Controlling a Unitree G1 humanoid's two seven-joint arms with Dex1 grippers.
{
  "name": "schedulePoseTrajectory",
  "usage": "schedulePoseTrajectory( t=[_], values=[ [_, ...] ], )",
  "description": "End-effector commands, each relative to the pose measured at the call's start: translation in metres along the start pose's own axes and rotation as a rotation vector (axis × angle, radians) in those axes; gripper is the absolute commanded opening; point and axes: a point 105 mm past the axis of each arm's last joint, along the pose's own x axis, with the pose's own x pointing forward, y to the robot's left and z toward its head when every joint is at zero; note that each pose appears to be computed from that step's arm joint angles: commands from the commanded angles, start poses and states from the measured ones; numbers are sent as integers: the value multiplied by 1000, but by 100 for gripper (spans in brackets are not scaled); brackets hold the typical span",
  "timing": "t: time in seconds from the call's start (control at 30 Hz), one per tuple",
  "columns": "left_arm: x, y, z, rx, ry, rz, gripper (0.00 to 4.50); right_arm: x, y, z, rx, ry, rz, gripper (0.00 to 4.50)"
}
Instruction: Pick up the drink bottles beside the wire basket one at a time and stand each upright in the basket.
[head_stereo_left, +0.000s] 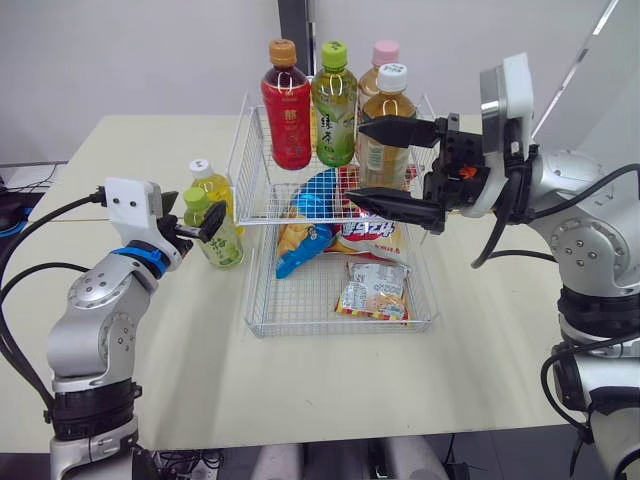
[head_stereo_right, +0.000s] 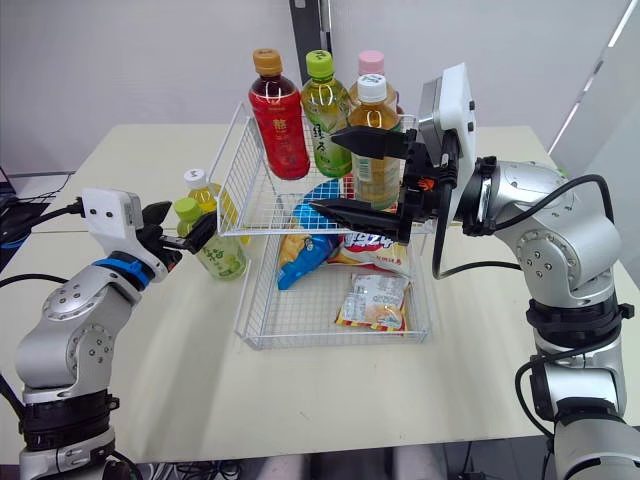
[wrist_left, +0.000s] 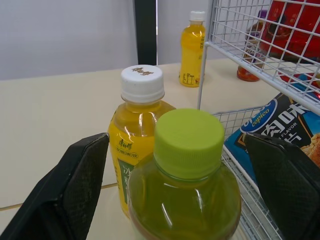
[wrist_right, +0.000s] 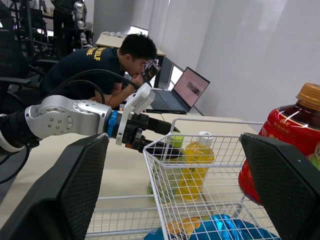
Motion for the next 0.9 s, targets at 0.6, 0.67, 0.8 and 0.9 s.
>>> schedulePoseTrajectory(
  t=[0.6,0.67,0.8,0.9],
  values=[
    [9,1,8,22,-37,-12,136,-1,0,8,-33,-3,-27,450],
    [6,1,11,30,-46,-23,136,-1,0,8,-33,-3,-28,450],
    [-2,-2,42,50,-127,-108,136,-1,-1,7,-36,-1,-32,450],
    [-12,0,63,83,-118,-176,136,0,-1,6,-33,-1,-32,450]
  ],
)
